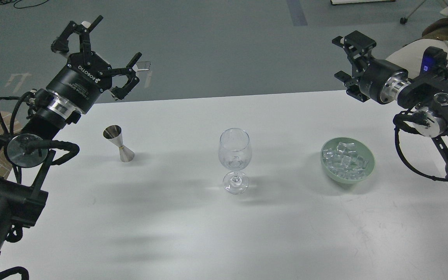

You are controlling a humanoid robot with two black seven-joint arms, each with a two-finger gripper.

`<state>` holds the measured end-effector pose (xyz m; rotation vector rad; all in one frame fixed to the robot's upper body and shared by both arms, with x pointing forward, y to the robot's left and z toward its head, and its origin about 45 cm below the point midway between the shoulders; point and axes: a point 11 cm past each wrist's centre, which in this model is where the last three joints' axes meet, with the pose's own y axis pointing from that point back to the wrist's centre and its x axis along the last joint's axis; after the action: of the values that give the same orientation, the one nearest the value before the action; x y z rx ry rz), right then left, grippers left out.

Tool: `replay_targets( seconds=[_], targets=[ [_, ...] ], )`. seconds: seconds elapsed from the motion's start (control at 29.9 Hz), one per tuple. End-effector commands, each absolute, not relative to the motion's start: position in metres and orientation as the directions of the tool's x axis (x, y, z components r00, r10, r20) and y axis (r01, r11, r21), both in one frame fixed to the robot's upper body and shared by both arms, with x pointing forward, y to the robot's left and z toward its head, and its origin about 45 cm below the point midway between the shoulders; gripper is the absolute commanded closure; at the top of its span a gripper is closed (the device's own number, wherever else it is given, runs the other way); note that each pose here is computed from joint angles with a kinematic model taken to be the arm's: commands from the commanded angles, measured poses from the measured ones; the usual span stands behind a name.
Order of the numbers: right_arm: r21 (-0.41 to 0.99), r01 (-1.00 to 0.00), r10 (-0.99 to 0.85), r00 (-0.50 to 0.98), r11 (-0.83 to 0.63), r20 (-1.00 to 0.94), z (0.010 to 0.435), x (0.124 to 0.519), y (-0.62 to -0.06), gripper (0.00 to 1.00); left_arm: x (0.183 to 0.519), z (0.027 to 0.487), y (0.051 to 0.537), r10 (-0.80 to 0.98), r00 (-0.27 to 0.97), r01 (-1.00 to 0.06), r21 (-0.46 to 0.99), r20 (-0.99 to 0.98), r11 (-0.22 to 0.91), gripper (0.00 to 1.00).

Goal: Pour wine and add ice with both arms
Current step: 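Swing the right gripper out and down toward the ice bowl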

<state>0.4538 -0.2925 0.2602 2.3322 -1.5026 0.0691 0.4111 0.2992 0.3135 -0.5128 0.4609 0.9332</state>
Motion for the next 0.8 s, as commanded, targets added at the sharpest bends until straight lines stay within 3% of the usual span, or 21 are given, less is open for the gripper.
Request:
replay_targets(
  seconds=[0.0,0.33,0.77],
  targets=[
    [0.306,-0.876,-0.832,0.462,-0.373,0.307,0.264,0.449,-0.296,0.00,0.411,0.314,0.299,0.632,0.517,-0.843,-0.214,-0.578,0.494,0.02],
    [0.399,-0.842,-0.736,0.522,-0.363,0.431,0.271,0.424,-0.316,0.00,0.411,0.314,0.299,0.632,0.517,-0.843,-0.215,-0.578,0.493,0.02],
    [0.408,-0.838,-0.532,0.546,-0.363,0.647,0.294,0.404,-0.317,0.00,0.411,0.318,0.300,0.632,0.523,-0.840,-0.223,-0.572,0.494,0.02]
  ],
)
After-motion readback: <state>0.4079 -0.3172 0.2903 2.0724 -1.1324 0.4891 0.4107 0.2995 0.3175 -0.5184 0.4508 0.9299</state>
